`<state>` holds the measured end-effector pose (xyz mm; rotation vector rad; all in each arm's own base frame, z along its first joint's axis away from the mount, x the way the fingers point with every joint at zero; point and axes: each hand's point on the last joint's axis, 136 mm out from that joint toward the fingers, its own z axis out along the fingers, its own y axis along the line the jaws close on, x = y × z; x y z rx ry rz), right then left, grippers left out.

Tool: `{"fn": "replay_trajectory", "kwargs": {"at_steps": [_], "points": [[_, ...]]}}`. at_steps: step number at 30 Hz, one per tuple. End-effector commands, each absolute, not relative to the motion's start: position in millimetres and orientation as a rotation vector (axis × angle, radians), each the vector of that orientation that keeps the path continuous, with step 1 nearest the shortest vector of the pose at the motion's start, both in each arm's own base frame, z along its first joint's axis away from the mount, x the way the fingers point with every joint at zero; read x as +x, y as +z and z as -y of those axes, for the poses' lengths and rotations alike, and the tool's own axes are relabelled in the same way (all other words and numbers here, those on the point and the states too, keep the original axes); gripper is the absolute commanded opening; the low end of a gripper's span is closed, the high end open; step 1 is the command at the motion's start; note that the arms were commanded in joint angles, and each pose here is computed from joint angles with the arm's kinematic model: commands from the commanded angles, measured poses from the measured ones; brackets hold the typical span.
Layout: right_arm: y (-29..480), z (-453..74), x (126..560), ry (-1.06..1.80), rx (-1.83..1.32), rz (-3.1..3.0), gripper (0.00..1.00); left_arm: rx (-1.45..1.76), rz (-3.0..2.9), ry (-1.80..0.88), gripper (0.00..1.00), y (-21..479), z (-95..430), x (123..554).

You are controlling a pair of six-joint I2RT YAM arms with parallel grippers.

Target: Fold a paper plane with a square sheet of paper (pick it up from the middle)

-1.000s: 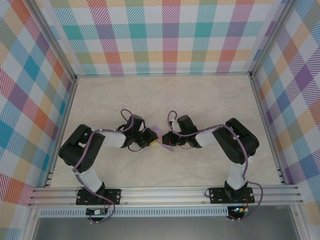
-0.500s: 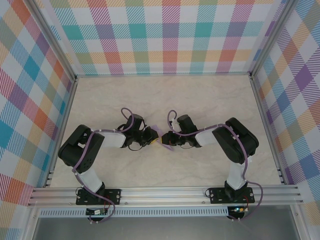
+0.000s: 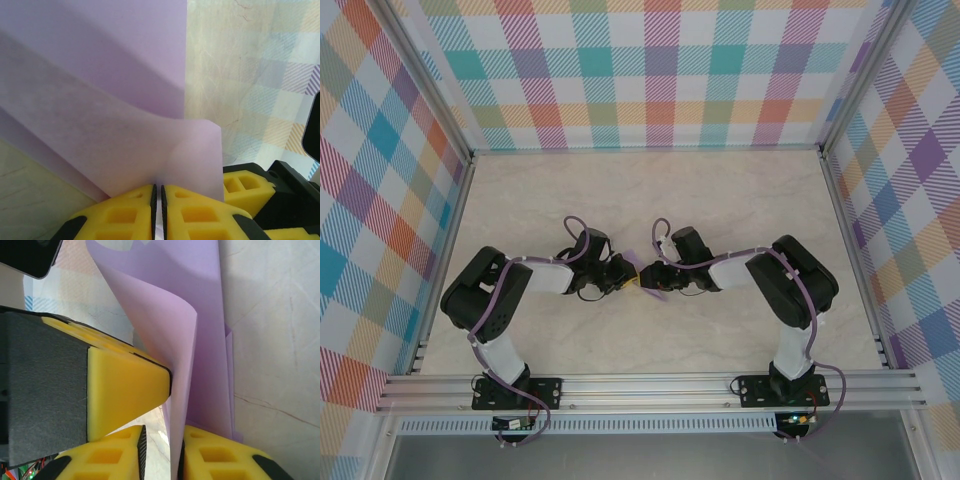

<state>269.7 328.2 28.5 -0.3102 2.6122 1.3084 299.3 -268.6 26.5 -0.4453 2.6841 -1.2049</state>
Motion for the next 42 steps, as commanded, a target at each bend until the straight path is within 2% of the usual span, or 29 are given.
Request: {"fn": "replay_trajectory", "kwargs": {"at_steps": [1,9,14,19,23,35,42], "points": [[30.1,-321.6,267.6,1.269,-0.320,-2.650,0.28,-0.397,-2.699,-1.191,0.13,25.3,274.5,297.9],[36.4,-310.7,262.5,1.270,-0.314,-2.695,0.30,-0.389,-2.703,-1.192,0.13,25.0,274.4,296.4],[34.4,-309.1,257.4,1.275,-0.333,-2.721,0.26,-0.390,-2.707,-1.188,0.13,24.5,273.9,295.7],[25.3,-308.7,256.3,1.276,-0.320,-2.751,0.16,-0.393,-2.710,-1.179,0.13,23.4,272.2,294.7],[12.4,-308.1,252.8,1.278,-0.306,-2.794,0.14,-0.393,-2.710,-1.178,0.13,24.3,271.8,294.1],[3.0,-306.5,254.0,1.236,-0.295,-2.839,0.15,-0.289,-2.601,-1.319,0.14,60.7,283.6,293.0],[0.4,-302.6,254.7,1.193,-0.310,-2.845,0.17,-0.303,-2.651,-1.286,0.14,43.7,289.0,290.5]]}}
